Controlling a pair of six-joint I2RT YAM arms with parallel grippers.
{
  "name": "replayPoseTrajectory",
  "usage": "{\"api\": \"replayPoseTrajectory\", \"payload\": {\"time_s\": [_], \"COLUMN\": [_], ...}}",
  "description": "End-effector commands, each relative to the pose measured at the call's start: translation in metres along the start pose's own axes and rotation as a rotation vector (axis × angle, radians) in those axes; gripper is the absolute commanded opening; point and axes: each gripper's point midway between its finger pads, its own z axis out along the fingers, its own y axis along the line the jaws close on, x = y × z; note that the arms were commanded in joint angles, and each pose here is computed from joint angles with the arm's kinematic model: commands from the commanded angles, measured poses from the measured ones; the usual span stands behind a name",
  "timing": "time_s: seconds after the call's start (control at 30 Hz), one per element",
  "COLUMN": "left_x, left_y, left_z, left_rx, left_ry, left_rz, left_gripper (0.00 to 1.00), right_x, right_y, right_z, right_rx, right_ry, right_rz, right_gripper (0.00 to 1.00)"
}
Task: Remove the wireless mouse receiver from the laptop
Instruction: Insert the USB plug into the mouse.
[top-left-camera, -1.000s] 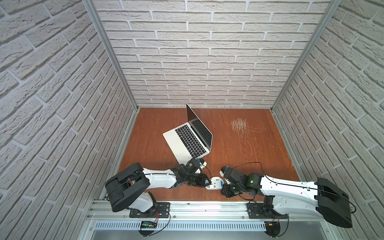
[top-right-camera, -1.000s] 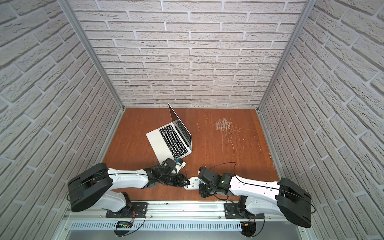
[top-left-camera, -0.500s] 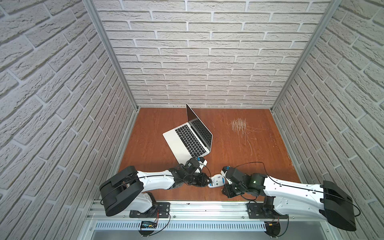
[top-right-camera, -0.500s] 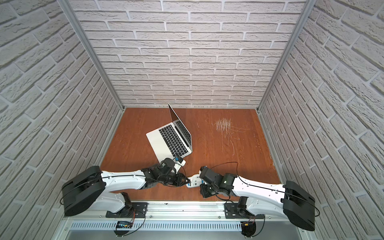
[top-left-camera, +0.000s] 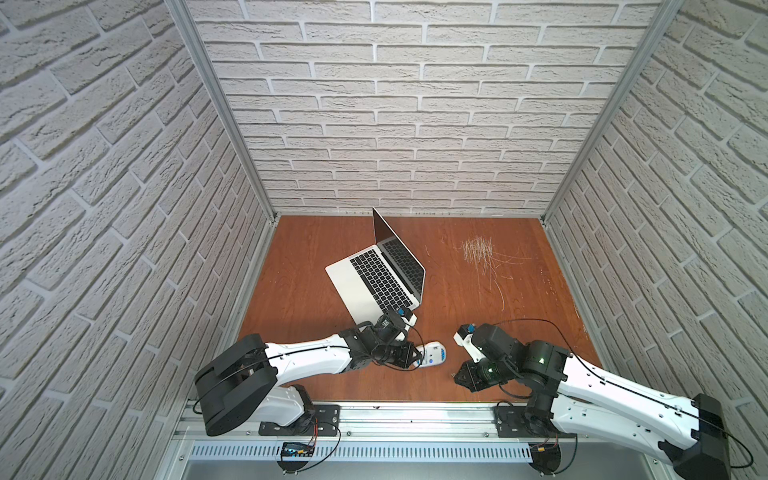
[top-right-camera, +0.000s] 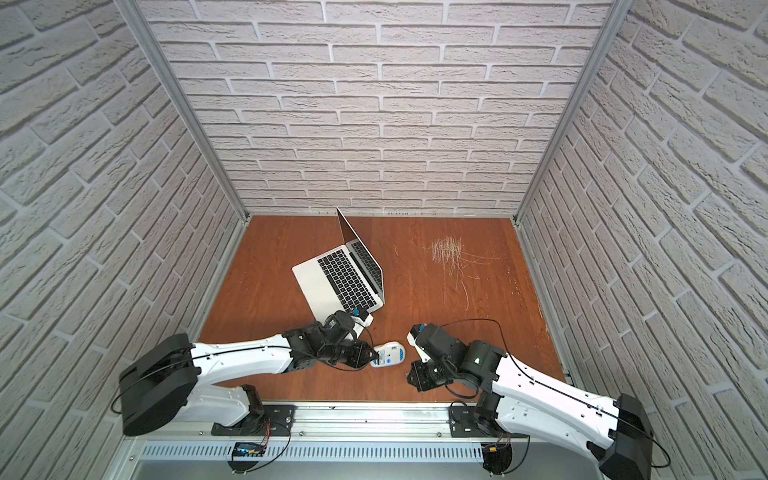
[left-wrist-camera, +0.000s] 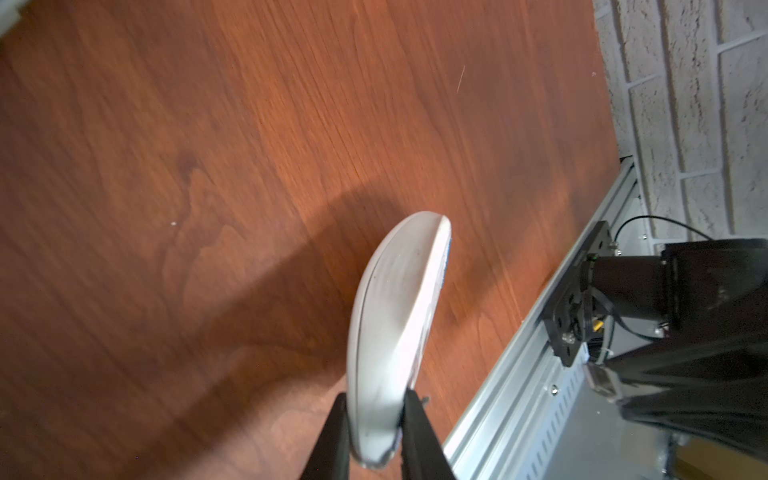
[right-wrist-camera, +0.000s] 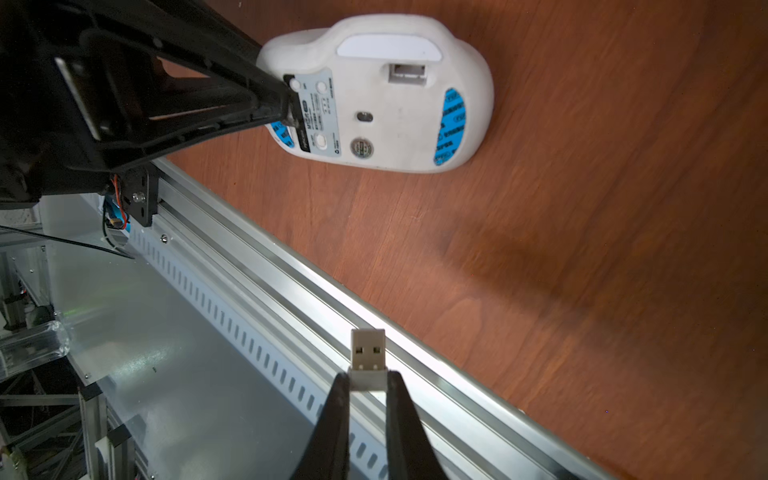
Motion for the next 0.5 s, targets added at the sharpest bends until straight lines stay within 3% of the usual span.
{"api": "replayPoseTrajectory", "payload": {"time_s": [0.0, 0.47], "left_x": [0.001, 0.003], "left_y": [0.007, 0.006], "left_z": [-0.008, -0.011], "left_rx": [-0.079, -0.090], "left_ry": [-0.009, -0.023], "left_rz": [0.084, 0.116], "left_gripper": [0.00, 0.00], "right_x": [-0.002, -0.052], "right_y": [0.005, 0.024], "right_z": [-0.008, 0.013], "right_rx": [-0.022, -0.017], "right_ry": [0.069, 0.214], "right_rz": [-0.017, -0.047], "right_gripper": [0.03, 0.03]}}
